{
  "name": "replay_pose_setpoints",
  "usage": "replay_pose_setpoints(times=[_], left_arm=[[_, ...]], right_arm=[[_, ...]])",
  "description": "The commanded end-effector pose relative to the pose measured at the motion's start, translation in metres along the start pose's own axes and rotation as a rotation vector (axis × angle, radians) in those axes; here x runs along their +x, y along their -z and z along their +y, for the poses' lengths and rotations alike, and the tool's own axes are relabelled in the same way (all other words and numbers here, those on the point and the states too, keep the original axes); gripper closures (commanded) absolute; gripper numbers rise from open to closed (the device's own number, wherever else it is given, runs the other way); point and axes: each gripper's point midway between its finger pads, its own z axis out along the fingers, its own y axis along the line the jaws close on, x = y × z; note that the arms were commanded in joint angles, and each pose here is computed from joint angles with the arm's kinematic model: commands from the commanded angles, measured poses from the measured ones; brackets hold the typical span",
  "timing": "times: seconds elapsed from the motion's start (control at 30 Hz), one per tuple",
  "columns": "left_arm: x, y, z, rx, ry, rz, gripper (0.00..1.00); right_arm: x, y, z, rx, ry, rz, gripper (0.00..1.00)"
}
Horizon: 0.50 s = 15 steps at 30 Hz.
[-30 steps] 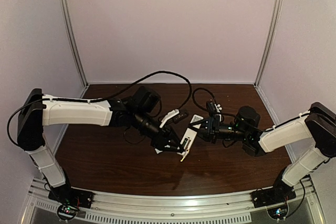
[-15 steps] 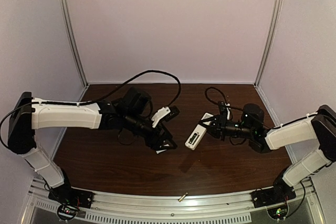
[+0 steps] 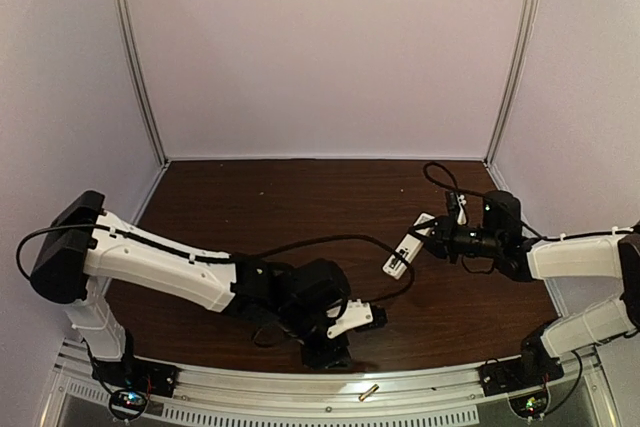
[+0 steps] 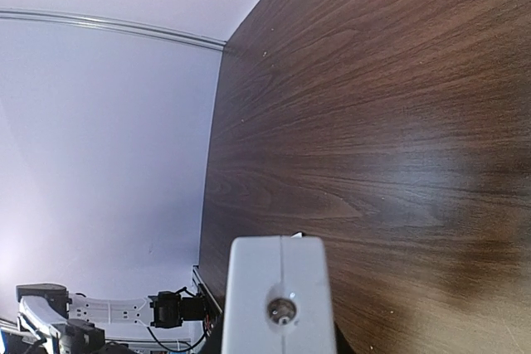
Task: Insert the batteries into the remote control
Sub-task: Pick up the battery from the corner of the board.
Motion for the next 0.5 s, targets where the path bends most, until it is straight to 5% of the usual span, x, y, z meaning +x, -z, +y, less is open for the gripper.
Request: replay_pose_setpoints(times=[0.0,0.47], left_arm=[[-0.022,-0.023,-0.022,0.008,-0.042,-0.004,0.51],[-0.016,-0.063,-0.049,0.035,-0.15,0.086,0.56]], right_arm=[[0.002,0.005,-0.004,0.008,0.02,0.018,1.0],[-0.001,0.021,-0.007,0.034,0.043,0.004,1.0]])
